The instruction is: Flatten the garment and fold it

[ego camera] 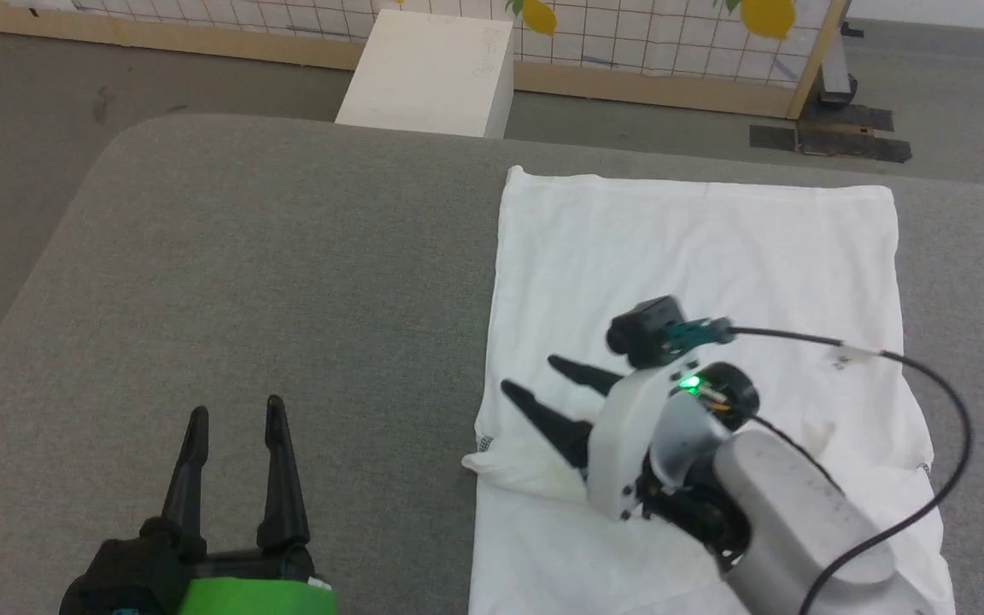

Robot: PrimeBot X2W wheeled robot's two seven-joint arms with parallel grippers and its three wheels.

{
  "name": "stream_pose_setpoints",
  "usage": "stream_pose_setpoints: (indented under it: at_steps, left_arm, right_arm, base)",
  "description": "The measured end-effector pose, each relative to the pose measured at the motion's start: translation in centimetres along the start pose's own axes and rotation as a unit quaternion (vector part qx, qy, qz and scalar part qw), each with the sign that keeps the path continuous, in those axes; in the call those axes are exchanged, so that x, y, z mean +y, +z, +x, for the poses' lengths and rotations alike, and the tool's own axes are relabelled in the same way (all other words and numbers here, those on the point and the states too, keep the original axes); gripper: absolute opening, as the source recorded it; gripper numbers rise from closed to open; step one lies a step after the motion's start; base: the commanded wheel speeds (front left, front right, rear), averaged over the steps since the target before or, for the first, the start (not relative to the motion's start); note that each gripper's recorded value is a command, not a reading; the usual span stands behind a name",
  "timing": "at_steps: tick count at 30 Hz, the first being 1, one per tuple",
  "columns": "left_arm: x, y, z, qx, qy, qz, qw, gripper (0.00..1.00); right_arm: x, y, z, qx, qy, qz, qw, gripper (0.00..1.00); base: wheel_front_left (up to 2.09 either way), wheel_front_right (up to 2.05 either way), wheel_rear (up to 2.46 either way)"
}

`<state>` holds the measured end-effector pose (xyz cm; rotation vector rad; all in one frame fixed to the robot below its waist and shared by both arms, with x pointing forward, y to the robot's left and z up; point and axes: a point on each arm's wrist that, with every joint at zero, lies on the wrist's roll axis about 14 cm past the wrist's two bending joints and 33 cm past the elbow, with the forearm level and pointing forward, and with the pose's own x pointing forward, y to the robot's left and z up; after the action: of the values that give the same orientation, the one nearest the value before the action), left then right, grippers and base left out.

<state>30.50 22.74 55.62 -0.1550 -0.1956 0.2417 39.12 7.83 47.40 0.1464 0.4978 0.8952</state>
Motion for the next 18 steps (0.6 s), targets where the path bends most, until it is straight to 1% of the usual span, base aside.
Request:
stream_pose_setpoints:
  at_steps: [2,5,7,9,12,13,16,18]
  left_arm:
    - [-0.3,0.0,0.2,-0.001,-0.006,-0.001,1.0,1.0]
    - [-1.1,-0.1,0.5,0.0,-0.017,-0.004,1.0,1.0]
    - [-1.7,-0.3,0.8,0.003,-0.027,-0.006,1.0,1.0]
    - [-2.2,-0.5,1.1,0.007,-0.035,-0.008,0.999,1.0]
    - [-3.0,-0.8,1.5,0.01,-0.048,-0.01,0.999,1.0]
    - [-3.4,-0.9,1.7,0.011,-0.054,-0.011,0.998,1.0]
    - [-4.4,-1.2,2.1,0.013,-0.068,-0.016,0.997,1.0]
    - [-5.0,-1.6,2.4,0.018,-0.078,-0.019,0.997,1.0]
  right_arm:
    - [-1.8,2.3,-1.1,-0.041,-0.019,0.013,0.999,1.0]
    - [-6.7,5.9,-4.7,-0.105,-0.079,0.001,0.991,1.0]
    - [-9.8,7.3,-7.8,-0.14,-0.128,-0.005,0.982,1.0]
    - [-12.1,7.6,-10.8,-0.162,-0.174,-0.011,0.971,1.0]
    - [-15.1,7.4,-15.9,-0.196,-0.254,-0.018,0.947,1.0]
    - [-15.9,7.4,-17.7,-0.207,-0.284,-0.027,0.936,1.0]
    - [-16.9,7.0,-21.9,-0.223,-0.353,-0.056,0.907,1.0]
    - [-17.0,6.0,-23.9,-0.23,-0.389,-0.056,0.89,1.0]
  base:
    - [0.0,0.0,0.0]
    - [0.0,0.0,0.0]
    - [0.0,0.0,0.0]
    - [0.0,0.0,0.0]
    - [0.0,0.0,0.0]
    - [0.0,0.0,0.0]
    - [0.0,0.0,0.0]
    - [0.0,0.0,0.0]
